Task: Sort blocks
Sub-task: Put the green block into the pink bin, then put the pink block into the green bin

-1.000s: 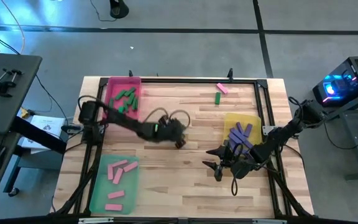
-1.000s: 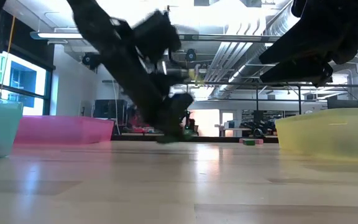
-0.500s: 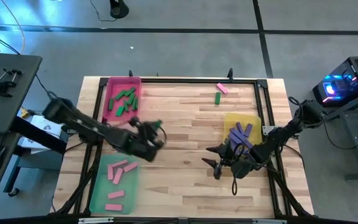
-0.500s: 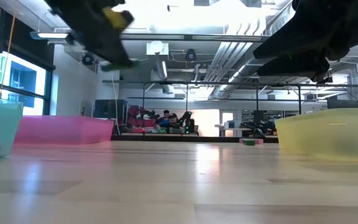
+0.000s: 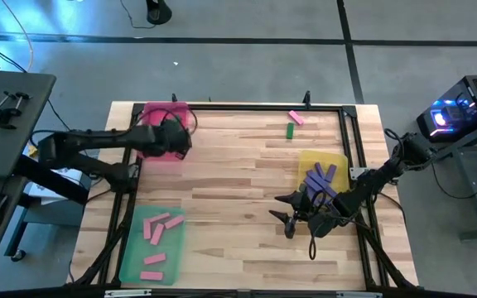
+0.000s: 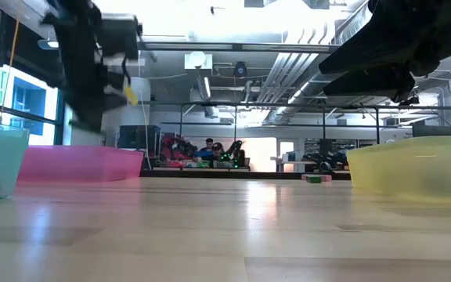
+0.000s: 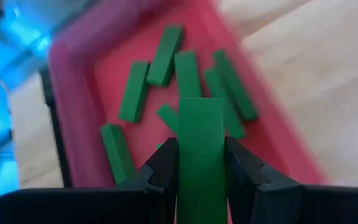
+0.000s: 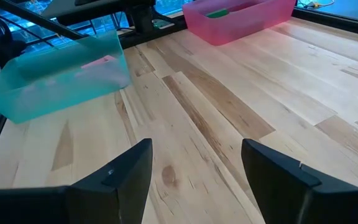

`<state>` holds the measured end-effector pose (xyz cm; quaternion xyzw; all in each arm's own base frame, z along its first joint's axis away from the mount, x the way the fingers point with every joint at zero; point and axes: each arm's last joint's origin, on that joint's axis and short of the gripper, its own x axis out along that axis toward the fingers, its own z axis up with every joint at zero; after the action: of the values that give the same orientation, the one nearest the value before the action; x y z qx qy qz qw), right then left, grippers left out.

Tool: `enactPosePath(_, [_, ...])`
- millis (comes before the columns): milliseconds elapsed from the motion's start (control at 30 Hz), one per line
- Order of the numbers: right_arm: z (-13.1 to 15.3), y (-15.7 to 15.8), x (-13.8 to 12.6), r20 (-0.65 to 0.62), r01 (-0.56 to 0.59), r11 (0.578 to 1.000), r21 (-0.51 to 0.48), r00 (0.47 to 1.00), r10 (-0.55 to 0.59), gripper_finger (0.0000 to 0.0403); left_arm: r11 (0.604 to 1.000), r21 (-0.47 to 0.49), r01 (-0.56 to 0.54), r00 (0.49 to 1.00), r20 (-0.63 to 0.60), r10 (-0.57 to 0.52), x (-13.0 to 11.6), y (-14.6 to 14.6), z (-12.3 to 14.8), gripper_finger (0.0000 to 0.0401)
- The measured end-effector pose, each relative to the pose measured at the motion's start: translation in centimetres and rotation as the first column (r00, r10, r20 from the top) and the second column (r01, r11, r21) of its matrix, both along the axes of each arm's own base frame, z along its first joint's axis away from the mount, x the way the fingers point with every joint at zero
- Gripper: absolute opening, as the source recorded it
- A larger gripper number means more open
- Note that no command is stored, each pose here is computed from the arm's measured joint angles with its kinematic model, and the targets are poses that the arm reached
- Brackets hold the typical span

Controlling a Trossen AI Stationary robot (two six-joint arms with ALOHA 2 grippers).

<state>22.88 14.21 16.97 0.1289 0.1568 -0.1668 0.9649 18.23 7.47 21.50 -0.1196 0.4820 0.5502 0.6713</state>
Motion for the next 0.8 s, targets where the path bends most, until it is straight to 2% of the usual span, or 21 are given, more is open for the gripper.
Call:
enactPosePath(133, [0.0, 0.0, 0.0, -0.001, 0.0, 1.0, -0.001, 1.0, 0.0, 0.0232, 0.998, -0.034, -0.054, 0.998, 0.023, 0.054, -1.3, 2.7, -2.8, 0.0069])
enactPosePath(233, [0.0, 0.0, 0.0, -0.001, 0.0, 1.0, -0.001, 1.0, 0.0, 0.0232, 0.997, -0.031, -0.074, 0.996, 0.038, 0.075, -1.9, 3.7, -3.7, 0.0076])
enactPosePath(400, [0.0, -0.1, 0.0, 0.0, 0.003, 1.0, 0.001, 1.0, -0.003, 0.0232, 0.999, -0.005, -0.046, 0.998, 0.046, 0.047, -2.1, 4.9, -3.9, 0.0117])
enactPosePath(567, [0.0, -0.1, 0.0, 0.0, 0.003, 1.0, 0.002, 1.0, -0.003, 0.0232, 0.997, -0.04, -0.07, 0.995, 0.074, 0.073, -2.6, 5.7, -3.9, 0.0155])
enactPosePath(800, [0.0, -0.1, 0.0, -0.003, 0.0, 1.0, 0.0, 1.0, 0.0, 0.0232, 0.997, -0.043, -0.06, 0.996, 0.065, 0.062, -2.8, 6.0, -3.9, 0.0177])
